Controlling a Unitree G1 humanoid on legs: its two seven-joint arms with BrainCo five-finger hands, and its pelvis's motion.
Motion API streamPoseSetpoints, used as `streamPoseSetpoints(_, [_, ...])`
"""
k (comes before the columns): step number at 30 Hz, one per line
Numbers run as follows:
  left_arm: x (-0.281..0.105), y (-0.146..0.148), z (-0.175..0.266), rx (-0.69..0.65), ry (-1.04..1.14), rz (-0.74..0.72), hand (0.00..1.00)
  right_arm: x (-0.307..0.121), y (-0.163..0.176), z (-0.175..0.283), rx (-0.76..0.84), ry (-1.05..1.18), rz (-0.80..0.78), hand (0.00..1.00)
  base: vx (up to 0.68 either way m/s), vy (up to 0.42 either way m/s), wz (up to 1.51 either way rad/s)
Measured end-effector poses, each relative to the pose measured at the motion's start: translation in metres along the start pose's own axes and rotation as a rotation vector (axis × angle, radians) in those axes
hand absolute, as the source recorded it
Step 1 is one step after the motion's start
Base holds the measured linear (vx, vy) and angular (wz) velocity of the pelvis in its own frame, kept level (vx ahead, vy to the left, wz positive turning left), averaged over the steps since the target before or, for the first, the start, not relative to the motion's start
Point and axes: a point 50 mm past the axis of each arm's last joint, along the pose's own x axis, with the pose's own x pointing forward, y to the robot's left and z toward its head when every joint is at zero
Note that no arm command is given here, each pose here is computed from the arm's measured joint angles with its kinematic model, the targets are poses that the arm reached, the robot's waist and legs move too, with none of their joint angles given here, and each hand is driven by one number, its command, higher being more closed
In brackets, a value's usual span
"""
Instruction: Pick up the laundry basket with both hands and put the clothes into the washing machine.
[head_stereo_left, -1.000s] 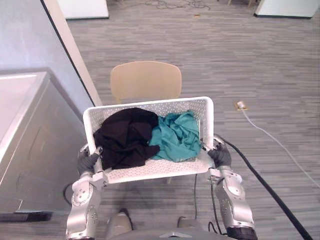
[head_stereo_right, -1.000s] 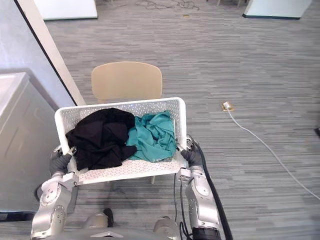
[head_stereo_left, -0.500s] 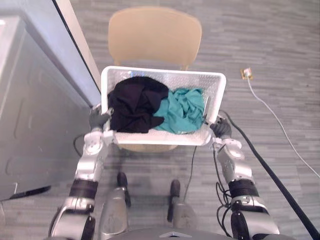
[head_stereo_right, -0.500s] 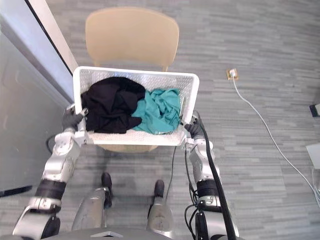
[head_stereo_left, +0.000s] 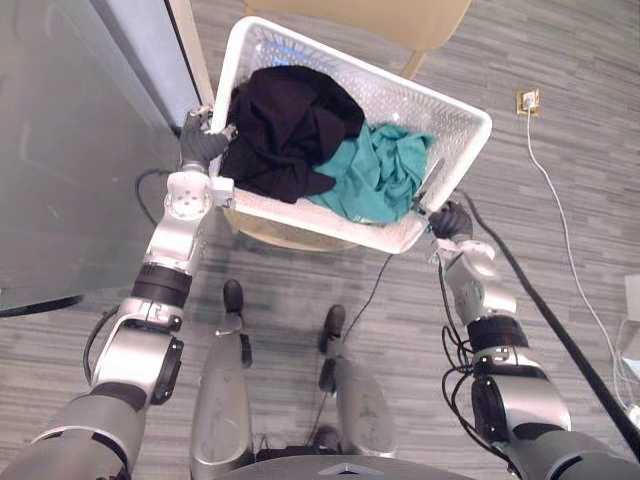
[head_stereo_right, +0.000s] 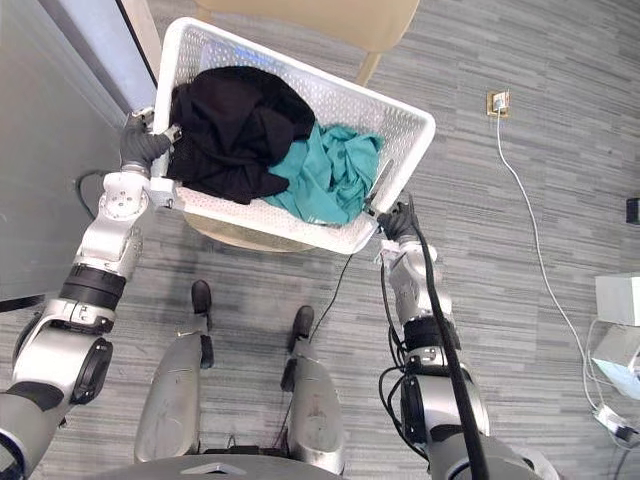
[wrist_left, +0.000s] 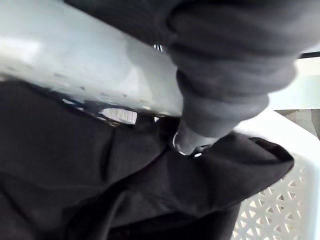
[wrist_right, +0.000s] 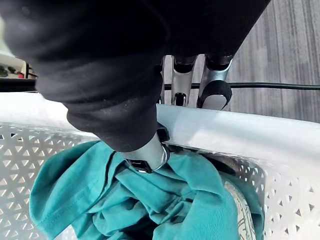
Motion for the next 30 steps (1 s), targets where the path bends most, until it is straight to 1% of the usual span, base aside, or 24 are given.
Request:
streamPoseSetpoints(4, [0.001,0.0,0.002,-0.02,-0.001,0.002,1.0,0.004,0.001,0.01,0.005,-0.02,0.004,1.0,0.01,-0.012,-0.01])
streamPoseSetpoints(8, [0.004,0.0,0.001,-0.018,0.015,0.008,1.0,0.006,0.003,0.01,0.01,0.0,0.011,1.0,0.02,-0.019,-0.02])
streamPoseSetpoints(17, [0.026,-0.007,-0.003,-0.012,0.133,0.034,1.0,0.023,0.012,0.016,0.057,0.061,-0.002,1.0,-0.02,-0.018,0.02])
streamPoseSetpoints(22, [0.038,-0.008,0.013,-0.033,0.134,0.051,1.0,0.034,0.021,0.034,0.095,0.041,-0.022,1.0,-0.02,-0.046,-0.01])
streamPoseSetpoints(23, [0.039,-0.009,0.015,-0.034,0.128,0.05,0.0,0.035,0.021,0.036,0.098,0.038,-0.027,1.0,-0.02,-0.048,-0.03])
streamPoseSetpoints(24, [0.041,-0.009,0.021,-0.045,0.118,0.053,0.0,0.038,0.024,0.041,0.11,0.034,-0.029,1.0,-0.01,-0.05,-0.03])
streamPoseSetpoints(25, [0.044,-0.009,0.025,-0.061,0.123,0.061,0.0,0.04,0.026,0.046,0.124,0.025,-0.032,0.0,-0.01,-0.05,-0.06])
streamPoseSetpoints(26, [0.045,-0.008,0.027,-0.071,0.122,0.065,0.0,0.041,0.027,0.048,0.126,0.021,-0.034,0.0,-0.01,-0.051,-0.09])
streamPoseSetpoints(30, [0.053,-0.012,0.053,-0.182,0.071,0.072,0.0,0.045,0.028,0.057,0.161,0.018,-0.071,0.0,-0.01,-0.054,-0.04])
